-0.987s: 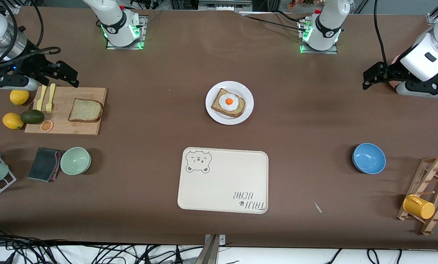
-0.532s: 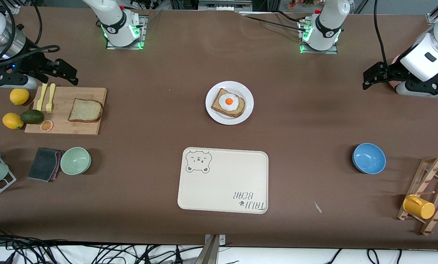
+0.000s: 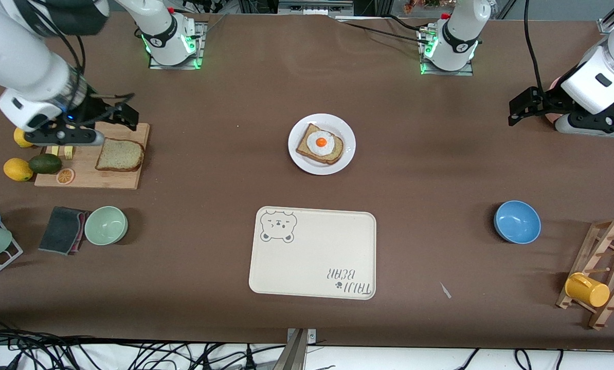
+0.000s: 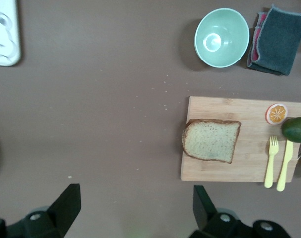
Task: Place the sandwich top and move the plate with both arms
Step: 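Reach the right gripper down to the bread slice on the board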
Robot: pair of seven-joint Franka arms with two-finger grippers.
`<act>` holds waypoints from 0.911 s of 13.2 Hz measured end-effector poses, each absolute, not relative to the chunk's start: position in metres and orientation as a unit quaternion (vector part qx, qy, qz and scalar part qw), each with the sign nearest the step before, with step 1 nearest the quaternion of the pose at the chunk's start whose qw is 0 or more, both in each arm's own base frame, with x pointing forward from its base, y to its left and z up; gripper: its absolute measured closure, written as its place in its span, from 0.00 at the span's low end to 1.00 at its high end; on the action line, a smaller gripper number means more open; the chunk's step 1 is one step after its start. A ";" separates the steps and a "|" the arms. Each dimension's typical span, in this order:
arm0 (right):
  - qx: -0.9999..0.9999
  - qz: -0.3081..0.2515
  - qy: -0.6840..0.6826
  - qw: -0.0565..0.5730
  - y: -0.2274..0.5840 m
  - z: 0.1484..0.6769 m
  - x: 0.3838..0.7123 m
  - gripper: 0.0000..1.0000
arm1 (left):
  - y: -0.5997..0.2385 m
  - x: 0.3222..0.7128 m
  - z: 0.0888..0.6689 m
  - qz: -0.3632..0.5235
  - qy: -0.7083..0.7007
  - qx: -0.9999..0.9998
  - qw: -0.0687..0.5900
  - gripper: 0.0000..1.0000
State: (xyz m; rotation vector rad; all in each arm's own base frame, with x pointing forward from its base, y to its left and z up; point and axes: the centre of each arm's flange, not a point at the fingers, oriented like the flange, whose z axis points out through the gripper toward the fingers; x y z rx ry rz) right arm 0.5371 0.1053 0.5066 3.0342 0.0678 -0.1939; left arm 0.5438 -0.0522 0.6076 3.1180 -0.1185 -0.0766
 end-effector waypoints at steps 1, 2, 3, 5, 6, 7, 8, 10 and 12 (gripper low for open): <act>0.995 -0.075 0.025 0.064 0.104 0.483 0.534 0.00 | -0.052 0.544 0.608 -0.025 -0.038 0.999 0.010 0.00; 0.994 -0.077 0.024 0.079 0.102 0.456 0.530 0.00 | -0.052 0.544 0.608 -0.025 -0.038 0.999 0.010 0.00; 0.992 -0.077 0.021 0.097 0.103 0.428 0.523 0.00 | -0.052 0.544 0.608 -0.025 -0.038 0.999 0.010 0.00; 0.988 -0.079 0.023 0.130 0.104 0.380 0.506 0.00 | -0.052 0.544 0.608 -0.025 -0.038 0.999 0.010 0.00; 0.985 -0.078 0.022 0.151 0.101 0.360 0.497 0.00 | -0.052 0.544 0.608 -0.025 -0.038 0.999 0.010 0.00; 0.982 -0.074 0.014 0.174 0.097 0.340 0.488 0.00 | -0.052 0.544 0.608 -0.025 -0.038 0.999 0.010 0.00; 0.978 -0.073 0.002 0.197 0.094 0.322 0.480 0.00 | -0.052 0.544 0.608 -0.025 -0.038 0.999 0.010 0.00; 0.970 -0.080 -0.016 0.228 0.090 0.290 0.471 0.04 | -0.052 0.544 0.608 -0.025 -0.038 0.999 0.010 0.00; 0.966 -0.090 -0.023 0.240 0.089 0.269 0.469 0.09 | -0.052 0.544 0.608 -0.025 -0.038 0.999 0.010 0.00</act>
